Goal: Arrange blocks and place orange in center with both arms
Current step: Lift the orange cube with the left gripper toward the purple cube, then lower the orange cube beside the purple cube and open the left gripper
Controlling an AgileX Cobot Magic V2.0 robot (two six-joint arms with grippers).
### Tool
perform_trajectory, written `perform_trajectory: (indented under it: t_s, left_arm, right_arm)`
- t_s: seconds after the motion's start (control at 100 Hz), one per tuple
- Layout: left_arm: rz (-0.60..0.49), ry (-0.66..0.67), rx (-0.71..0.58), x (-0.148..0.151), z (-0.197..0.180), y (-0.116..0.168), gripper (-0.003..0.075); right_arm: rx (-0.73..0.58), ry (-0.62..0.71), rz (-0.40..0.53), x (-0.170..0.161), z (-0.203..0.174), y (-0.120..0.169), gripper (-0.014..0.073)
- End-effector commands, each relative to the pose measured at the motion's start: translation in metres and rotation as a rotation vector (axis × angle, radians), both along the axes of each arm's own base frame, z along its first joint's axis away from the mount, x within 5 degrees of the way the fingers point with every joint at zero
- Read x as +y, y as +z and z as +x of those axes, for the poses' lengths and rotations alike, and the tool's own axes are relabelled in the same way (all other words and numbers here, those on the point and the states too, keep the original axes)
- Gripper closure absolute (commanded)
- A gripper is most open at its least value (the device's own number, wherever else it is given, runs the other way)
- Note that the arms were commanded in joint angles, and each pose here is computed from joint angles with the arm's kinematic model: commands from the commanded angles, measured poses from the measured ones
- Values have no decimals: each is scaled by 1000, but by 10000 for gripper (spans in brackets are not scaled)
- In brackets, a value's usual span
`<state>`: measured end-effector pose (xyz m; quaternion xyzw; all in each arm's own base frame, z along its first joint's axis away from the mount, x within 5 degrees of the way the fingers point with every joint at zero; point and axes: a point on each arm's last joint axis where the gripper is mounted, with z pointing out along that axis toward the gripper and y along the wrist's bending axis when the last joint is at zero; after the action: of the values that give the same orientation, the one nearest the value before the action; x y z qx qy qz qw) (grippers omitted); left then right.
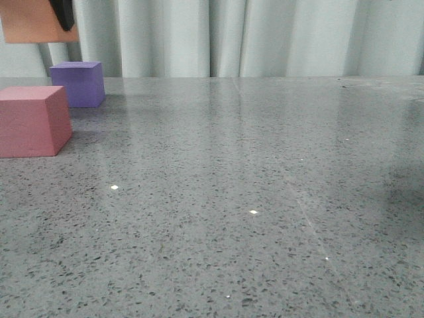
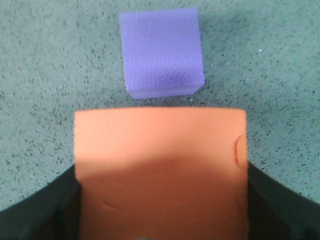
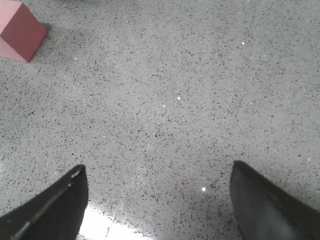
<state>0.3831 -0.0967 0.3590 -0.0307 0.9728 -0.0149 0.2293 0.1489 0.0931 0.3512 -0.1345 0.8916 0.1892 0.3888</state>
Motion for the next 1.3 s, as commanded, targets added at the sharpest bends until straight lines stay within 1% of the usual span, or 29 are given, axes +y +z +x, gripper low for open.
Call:
perform_trajectory:
  t_s: [0.0, 0.23, 0.45, 0.76, 0.88, 1.07, 1.11, 1.16, 1.21, 1.29]
  left_arm:
    - [-35, 30, -114, 5, -9, 25, 590]
    - [-39, 31, -121, 3, -5, 10, 590]
    - [-31, 49, -57, 1, 5, -16, 590]
    - [-10, 45, -21, -3, 20, -42, 590]
    - [-5, 45, -11, -3, 22, -47, 590]
    - [-4, 45, -15, -3, 23, -47, 586]
    - [-4, 45, -15, -3, 23, -47, 566]
    - [-4, 45, -15, -3, 23, -47, 523]
    - [-6, 45, -14, -4, 23, -47, 461]
    - [-9, 45, -11, -4, 22, -47, 328]
  right_arm:
    - [-96, 1, 52, -1, -1, 16, 15]
    - [-97, 1, 52, -1, -1, 16, 15]
    - [-97, 1, 52, -1, -1, 16, 15]
    - [-96, 1, 52, -1, -1, 16, 15]
    - [-96, 1, 52, -1, -1, 16, 15]
    - [-96, 1, 52, -1, -1, 16, 15]
    - [-96, 1, 52, -1, -1, 16, 15]
    - [-96, 1, 52, -1, -1, 16, 15]
    - [-96, 1, 52, -1, -1, 16, 15]
    - [-95, 1, 51, -1, -1, 16, 15]
